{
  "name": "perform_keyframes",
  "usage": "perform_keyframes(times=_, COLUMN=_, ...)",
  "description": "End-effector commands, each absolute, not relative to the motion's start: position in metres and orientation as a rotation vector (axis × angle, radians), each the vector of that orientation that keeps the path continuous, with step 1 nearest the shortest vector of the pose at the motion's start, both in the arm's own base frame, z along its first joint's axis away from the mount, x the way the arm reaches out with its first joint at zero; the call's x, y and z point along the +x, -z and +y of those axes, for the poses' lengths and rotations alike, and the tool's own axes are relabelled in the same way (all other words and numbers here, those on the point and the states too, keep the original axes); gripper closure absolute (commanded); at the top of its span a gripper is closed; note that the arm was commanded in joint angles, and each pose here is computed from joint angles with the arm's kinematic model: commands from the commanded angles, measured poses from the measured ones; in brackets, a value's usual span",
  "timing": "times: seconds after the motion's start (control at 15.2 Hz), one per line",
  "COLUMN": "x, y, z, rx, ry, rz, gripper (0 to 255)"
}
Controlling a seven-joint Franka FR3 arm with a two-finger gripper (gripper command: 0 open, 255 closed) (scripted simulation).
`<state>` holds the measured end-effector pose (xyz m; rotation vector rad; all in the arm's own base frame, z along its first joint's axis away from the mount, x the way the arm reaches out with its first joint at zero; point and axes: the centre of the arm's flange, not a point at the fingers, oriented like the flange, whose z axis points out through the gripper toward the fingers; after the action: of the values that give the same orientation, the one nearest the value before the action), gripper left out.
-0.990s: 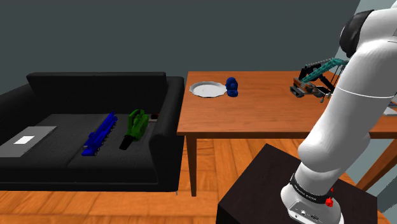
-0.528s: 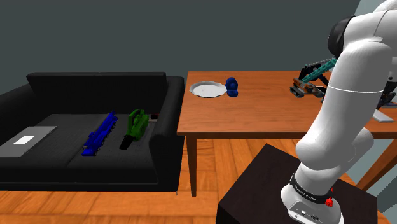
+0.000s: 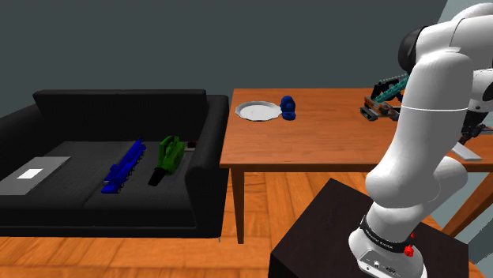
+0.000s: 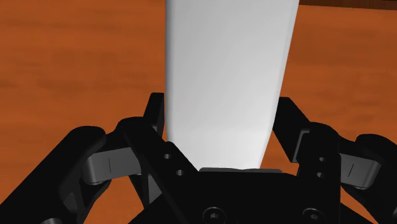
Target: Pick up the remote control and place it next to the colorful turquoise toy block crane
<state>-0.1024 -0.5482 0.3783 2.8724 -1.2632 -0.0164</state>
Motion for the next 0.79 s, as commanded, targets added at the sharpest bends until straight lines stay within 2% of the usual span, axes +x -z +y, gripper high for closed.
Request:
perform_keyframes(times=0.0, x=-0.102, y=-0.367, z=-0.548, rx=2.872, ry=0.016, rz=-1.264, gripper=255)
perform_keyframes(times=0.33, x=-0.102, y=-0.34, z=-0.548, rx=2.872, ry=0.016, rz=-1.264, gripper=255)
perform_keyframes(times=0.73, x=-0.102, y=-0.34, z=-0.548, rx=2.872, ry=0.016, rz=-1.264, gripper=255)
